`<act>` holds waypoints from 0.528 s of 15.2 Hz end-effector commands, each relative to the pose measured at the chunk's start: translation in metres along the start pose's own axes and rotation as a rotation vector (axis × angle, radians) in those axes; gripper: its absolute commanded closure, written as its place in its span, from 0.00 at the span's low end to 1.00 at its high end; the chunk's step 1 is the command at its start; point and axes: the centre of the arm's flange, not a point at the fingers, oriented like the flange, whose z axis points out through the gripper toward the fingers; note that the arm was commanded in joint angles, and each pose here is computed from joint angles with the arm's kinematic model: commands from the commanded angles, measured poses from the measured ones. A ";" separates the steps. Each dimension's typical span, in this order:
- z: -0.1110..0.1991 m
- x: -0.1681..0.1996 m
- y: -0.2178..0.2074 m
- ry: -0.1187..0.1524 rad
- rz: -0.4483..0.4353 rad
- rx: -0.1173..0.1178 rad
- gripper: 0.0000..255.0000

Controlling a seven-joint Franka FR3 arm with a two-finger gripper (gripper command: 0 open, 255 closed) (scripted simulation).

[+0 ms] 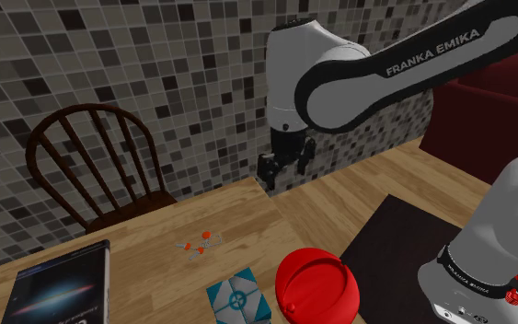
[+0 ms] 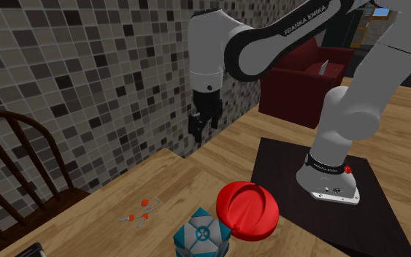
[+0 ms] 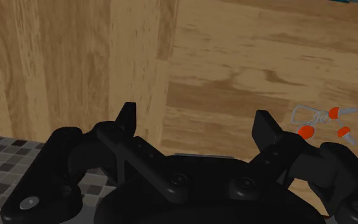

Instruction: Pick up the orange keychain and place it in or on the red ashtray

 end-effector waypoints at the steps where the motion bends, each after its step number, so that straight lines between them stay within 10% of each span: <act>1: 0.014 0.011 -0.023 0.000 0.034 0.006 0.00; 8: 0.066 0.043 -0.090 -0.002 0.142 0.017 0.00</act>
